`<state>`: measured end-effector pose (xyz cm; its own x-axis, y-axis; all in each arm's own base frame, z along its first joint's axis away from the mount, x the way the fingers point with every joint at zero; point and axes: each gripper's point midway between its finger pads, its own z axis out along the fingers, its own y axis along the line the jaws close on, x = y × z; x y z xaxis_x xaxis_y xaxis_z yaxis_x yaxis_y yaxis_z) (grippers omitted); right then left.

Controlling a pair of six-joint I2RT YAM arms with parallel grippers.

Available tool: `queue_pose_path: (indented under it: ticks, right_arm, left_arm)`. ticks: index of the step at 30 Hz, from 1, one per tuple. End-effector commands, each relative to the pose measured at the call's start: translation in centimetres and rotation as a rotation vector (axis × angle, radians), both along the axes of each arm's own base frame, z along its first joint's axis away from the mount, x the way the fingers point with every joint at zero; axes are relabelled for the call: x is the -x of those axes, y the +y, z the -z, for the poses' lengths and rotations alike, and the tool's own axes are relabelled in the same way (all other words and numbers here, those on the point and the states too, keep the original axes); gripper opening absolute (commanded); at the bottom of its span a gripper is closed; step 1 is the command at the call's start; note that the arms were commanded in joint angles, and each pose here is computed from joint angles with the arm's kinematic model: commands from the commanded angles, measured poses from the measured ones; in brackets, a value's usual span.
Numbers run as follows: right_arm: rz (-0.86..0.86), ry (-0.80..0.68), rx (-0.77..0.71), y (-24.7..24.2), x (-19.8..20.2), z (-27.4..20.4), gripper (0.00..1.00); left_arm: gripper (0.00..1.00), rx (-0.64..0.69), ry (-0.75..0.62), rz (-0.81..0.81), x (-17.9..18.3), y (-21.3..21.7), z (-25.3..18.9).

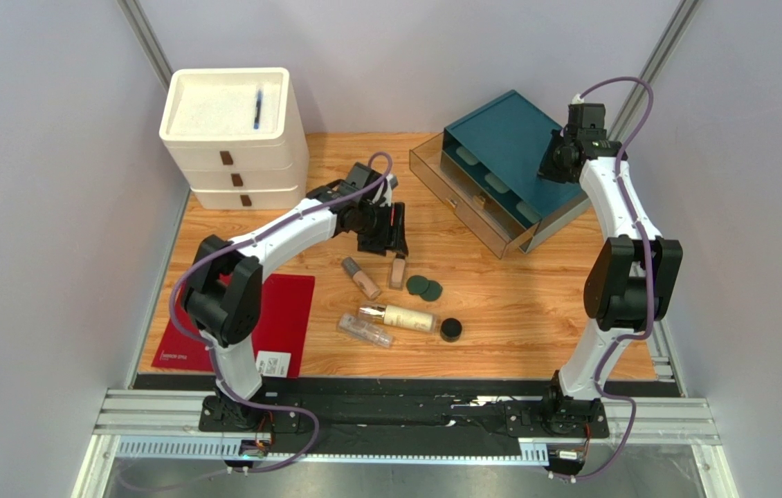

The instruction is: Organize the makeup

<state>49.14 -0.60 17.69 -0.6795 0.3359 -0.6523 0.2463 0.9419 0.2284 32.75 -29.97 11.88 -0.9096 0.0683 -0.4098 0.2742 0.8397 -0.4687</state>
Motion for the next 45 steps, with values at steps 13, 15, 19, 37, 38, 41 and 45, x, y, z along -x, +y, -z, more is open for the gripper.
queue_pose_path:
  ticks: [13,15,19,37,38,41,45]
  right_arm:
    - [-0.018,0.350,-0.032,0.8,5.8,9.0,0.00]
    - [-0.017,0.350,-0.031,0.8,5.8,9.1,0.00]
    - [-0.019,0.353,-0.032,0.8,5.9,9.2,0.00]
    - [-0.016,0.363,-0.042,0.9,5.7,9.7,0.00]
    - [-0.018,0.363,-0.042,0.9,5.7,9.7,0.00]
    - [-0.018,0.369,-0.040,0.9,5.8,10.0,0.00]
    - [-0.025,0.378,-0.048,1.1,5.9,10.3,0.00]
  left_arm:
    - [0.46,-0.338,0.108,0.116,0.6,-0.4,9.3]
    - [0.24,-0.360,0.109,0.112,0.7,0.0,9.8]
    - [0.00,-0.399,0.087,0.088,0.6,1.1,9.5]
    - [0.00,0.166,-0.413,0.077,-6.8,-7.8,-16.1]
    - [0.00,0.199,-0.402,0.060,-7.2,-8.3,-16.5]
    - [0.00,0.308,-0.347,0.011,-9.4,-10.0,-17.4]
    - [0.00,0.447,-0.322,-0.057,-12.6,-12.4,-17.7]
